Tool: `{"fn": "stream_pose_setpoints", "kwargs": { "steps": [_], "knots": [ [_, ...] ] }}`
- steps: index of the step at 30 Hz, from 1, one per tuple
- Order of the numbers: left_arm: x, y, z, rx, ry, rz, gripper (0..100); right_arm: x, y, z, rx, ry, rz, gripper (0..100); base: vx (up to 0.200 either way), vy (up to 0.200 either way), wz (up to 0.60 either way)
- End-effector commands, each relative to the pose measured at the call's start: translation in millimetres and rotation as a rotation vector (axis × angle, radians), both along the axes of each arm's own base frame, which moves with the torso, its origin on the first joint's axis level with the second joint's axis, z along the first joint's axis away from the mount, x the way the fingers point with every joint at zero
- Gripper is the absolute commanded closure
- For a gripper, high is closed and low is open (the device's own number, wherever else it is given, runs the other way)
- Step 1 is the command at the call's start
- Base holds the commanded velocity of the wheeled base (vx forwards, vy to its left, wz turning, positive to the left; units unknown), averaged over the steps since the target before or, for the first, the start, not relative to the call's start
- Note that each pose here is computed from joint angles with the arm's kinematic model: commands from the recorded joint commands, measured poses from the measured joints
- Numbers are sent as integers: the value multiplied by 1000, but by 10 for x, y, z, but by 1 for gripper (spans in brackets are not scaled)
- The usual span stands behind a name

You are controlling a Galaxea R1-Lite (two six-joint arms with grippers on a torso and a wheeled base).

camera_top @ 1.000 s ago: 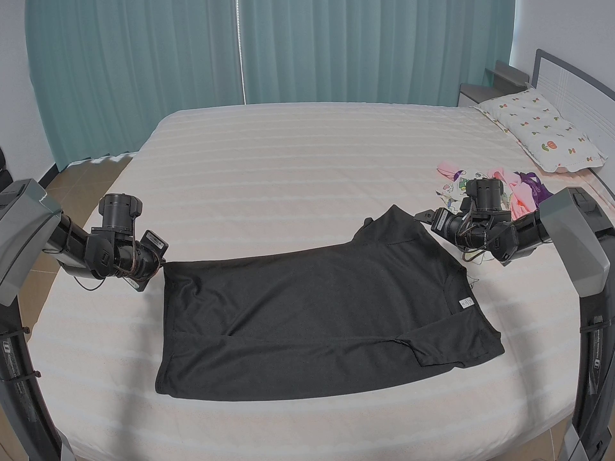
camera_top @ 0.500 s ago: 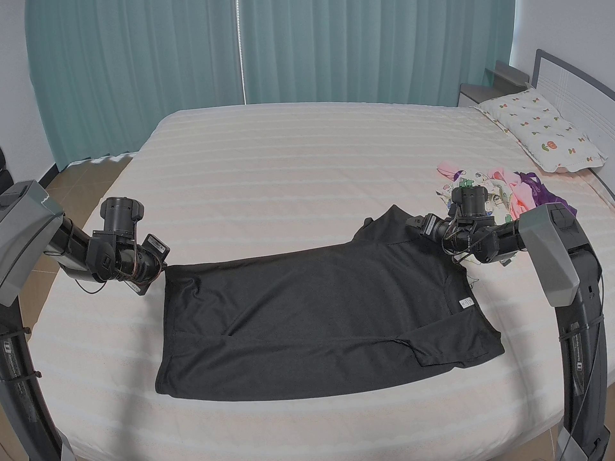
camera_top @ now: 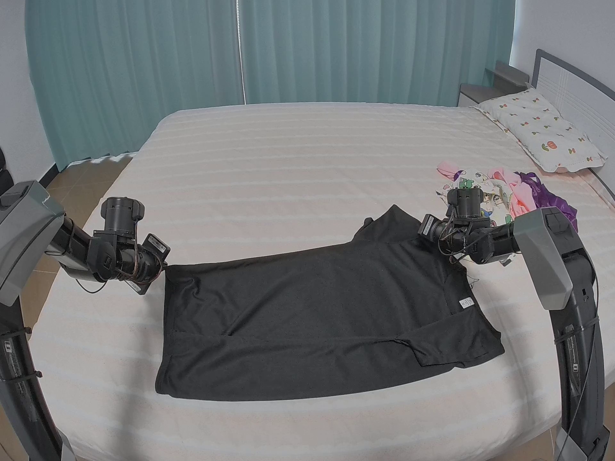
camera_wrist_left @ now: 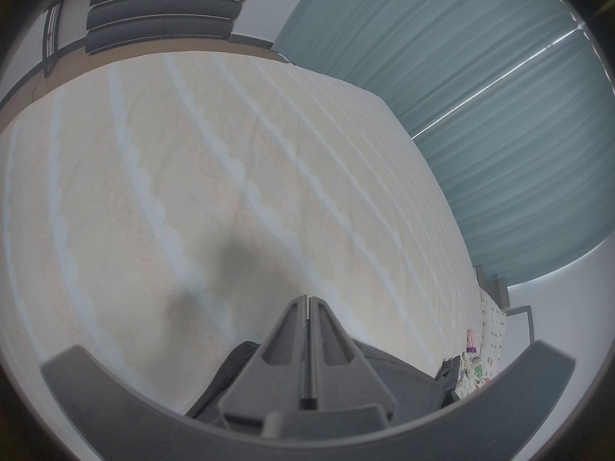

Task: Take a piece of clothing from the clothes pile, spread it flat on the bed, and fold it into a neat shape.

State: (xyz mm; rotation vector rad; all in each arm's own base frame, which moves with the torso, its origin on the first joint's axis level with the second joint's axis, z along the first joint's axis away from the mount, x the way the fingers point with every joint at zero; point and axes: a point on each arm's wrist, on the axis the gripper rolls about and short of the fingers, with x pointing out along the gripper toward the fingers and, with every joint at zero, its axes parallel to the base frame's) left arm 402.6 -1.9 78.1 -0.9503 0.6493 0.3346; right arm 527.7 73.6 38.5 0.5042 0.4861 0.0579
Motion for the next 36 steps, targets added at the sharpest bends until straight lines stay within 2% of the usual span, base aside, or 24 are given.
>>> {"fn": "stream_pose_setpoints", "kwargs": {
  "steps": [1, 12, 16, 21, 27, 36],
  "knots": [
    [10, 17, 16, 1, -7, 4, 100, -62, -12, 110, 11, -6, -20, 100, 0, 0, 0],
    [51, 118, 110, 5, -41, 28, 100, -251, -45, 533, 79, -37, -47, 100, 0, 0, 0],
    [63, 143, 137, 7, -51, 33, 100, -301, -45, 553, 109, -63, -59, 100, 0, 0, 0],
    [63, 156, 155, 8, -56, 37, 100, -440, -77, 565, 109, -73, -48, 100, 0, 0, 0],
    [53, 155, 199, 7, -67, 34, 100, -459, -156, 651, 122, -91, -77, 100, 0, 0, 0],
    [50, 155, 221, 33, -74, 12, 100, -539, -239, 680, 142, -73, -101, 100, 0, 0, 0]
  ]
}}
